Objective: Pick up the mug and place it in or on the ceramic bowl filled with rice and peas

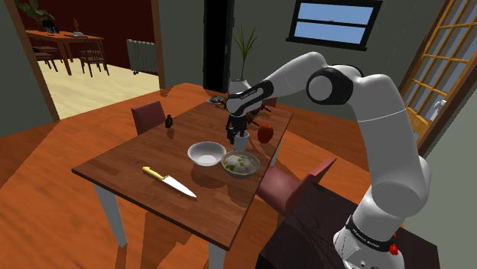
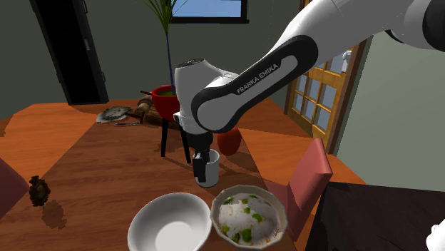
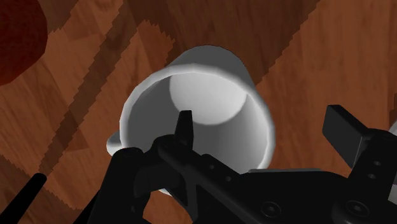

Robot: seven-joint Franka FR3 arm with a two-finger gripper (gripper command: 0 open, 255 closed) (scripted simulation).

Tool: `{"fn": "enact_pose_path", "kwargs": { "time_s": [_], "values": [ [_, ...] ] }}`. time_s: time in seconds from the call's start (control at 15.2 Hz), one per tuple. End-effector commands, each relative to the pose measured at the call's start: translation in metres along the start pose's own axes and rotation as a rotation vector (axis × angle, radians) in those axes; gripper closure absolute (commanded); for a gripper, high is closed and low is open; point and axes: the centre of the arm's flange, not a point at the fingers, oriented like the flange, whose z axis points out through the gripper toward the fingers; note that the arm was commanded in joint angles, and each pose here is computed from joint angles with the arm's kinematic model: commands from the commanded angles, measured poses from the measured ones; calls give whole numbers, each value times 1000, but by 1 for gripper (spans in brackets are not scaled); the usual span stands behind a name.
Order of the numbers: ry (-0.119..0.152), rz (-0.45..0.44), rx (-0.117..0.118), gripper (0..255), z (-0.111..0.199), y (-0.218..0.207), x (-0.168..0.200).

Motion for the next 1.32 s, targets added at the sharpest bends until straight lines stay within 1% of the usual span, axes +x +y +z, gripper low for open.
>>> {"fn": "enact_pose_path", "kwargs": {
  "time_s": [0.0, 0.07, 0.13, 0.73, 1.25],
  "values": [
    [0, 0, 0, 0, 0, 0, 0],
    [0, 0, 0, 0, 0, 0, 0],
    [0, 0, 0, 255, 0, 0, 0],
    [0, 0, 0, 255, 0, 0, 0],
    [0, 0, 0, 255, -42, 3, -2]
  ]
}}
